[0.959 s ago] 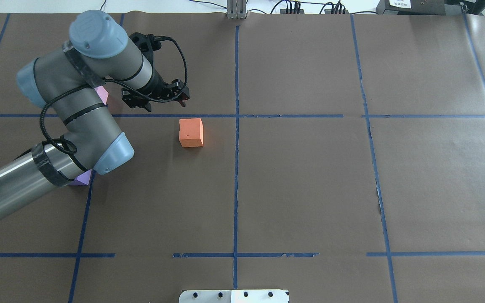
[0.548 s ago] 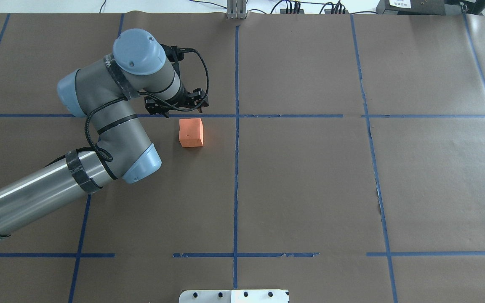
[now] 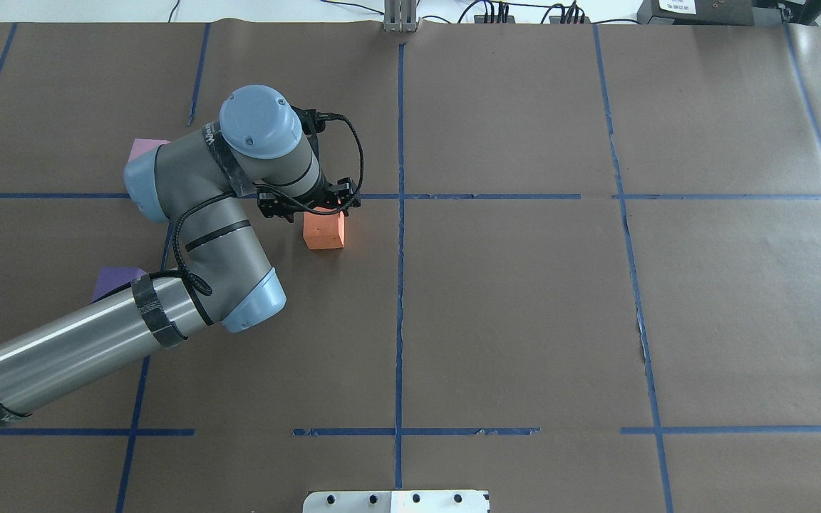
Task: Arrange blocks in a line
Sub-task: 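Move the left gripper over the orange cube and grasp it, then carry the orange cube with the left gripper toward the pink and purple cubes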
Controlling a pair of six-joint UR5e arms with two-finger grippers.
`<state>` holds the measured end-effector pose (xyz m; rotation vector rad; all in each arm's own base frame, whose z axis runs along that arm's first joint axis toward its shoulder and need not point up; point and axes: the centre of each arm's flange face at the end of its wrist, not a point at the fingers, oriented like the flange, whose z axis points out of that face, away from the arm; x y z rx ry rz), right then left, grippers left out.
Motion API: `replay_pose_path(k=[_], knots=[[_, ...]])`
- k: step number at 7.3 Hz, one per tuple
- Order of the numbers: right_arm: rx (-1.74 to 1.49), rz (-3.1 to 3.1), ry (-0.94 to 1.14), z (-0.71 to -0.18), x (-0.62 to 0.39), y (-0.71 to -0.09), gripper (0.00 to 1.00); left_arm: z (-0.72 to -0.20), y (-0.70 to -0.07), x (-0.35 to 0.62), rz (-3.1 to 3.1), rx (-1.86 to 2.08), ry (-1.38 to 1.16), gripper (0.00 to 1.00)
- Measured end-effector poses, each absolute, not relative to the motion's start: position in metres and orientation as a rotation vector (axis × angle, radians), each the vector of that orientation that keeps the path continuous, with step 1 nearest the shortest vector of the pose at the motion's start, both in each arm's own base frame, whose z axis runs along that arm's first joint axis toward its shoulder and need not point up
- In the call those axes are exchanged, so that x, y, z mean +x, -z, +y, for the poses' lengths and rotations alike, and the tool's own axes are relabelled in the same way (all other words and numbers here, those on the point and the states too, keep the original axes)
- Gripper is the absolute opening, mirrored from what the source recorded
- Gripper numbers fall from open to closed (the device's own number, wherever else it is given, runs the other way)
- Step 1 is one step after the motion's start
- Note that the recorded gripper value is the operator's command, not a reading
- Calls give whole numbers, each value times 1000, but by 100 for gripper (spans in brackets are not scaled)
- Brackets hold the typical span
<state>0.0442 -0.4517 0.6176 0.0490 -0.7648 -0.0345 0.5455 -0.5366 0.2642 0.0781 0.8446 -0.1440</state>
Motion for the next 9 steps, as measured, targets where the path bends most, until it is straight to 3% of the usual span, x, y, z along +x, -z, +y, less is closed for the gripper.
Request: replay_pose_path(k=[1,2,6,9], knots=[[49,-765,34,-452,44,-617,100,-535,-270,550,836,72,138,39],[49,-765,34,-452,44,-618,100,-534,-272,552,834,67,132,5],[49,-765,34,-452,44,-618,100,-527,-280,548,853,2,102,3],[49,-765,34,-452,44,-618,100,-550,-324,452,866,40,14,3]])
